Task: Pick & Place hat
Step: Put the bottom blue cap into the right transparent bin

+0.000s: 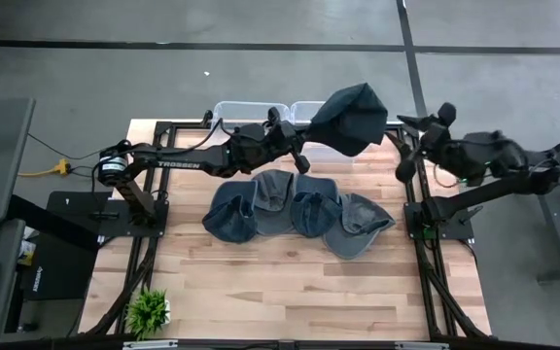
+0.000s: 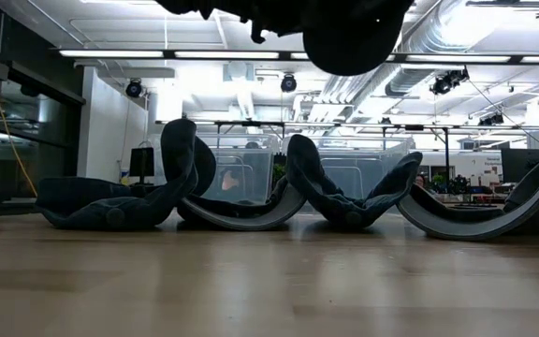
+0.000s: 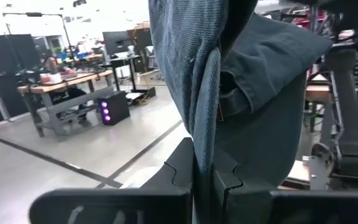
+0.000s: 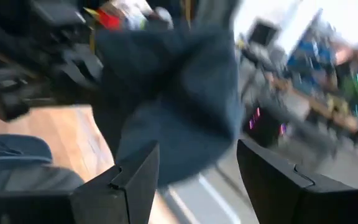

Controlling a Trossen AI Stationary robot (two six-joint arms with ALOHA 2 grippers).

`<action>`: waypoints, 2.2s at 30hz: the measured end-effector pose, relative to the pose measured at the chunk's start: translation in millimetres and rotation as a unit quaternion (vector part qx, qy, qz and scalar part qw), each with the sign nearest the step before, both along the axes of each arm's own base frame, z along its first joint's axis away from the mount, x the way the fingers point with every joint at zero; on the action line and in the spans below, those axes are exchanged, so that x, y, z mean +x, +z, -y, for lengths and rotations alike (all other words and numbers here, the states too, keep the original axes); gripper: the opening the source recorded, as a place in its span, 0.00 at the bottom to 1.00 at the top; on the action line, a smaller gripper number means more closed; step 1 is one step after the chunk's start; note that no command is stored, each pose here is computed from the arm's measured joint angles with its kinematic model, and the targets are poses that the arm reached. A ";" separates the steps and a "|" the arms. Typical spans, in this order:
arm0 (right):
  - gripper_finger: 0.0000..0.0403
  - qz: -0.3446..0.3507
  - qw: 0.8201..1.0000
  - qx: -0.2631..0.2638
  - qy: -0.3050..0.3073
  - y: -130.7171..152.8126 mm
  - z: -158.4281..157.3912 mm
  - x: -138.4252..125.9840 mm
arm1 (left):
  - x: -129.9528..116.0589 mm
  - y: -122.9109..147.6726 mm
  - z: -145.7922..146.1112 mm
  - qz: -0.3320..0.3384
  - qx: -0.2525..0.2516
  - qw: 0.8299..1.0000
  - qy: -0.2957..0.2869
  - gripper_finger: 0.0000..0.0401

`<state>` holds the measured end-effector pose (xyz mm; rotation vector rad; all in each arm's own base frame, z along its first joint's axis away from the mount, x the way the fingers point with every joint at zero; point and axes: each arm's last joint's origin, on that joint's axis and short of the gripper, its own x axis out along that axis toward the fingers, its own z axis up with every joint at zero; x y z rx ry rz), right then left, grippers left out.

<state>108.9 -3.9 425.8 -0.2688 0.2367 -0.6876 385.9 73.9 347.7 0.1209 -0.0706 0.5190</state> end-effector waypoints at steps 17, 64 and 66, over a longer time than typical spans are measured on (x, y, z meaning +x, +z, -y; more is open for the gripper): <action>0.52 -0.094 0.992 -0.054 0.061 48.4 10.8 27.2 | -2.9 -0.2 -20.5 -0.002 0.007 0.995 -0.101 0.00; 0.03 -0.208 0.967 0.130 0.061 35.2 101.3 81.7 | -4.2 -11.1 -27.6 -0.067 0.015 0.993 -0.098 0.01; 0.03 -0.202 0.968 0.138 0.057 35.2 101.3 81.6 | -4.2 -11.1 -27.8 -0.067 0.015 0.993 -0.097 0.03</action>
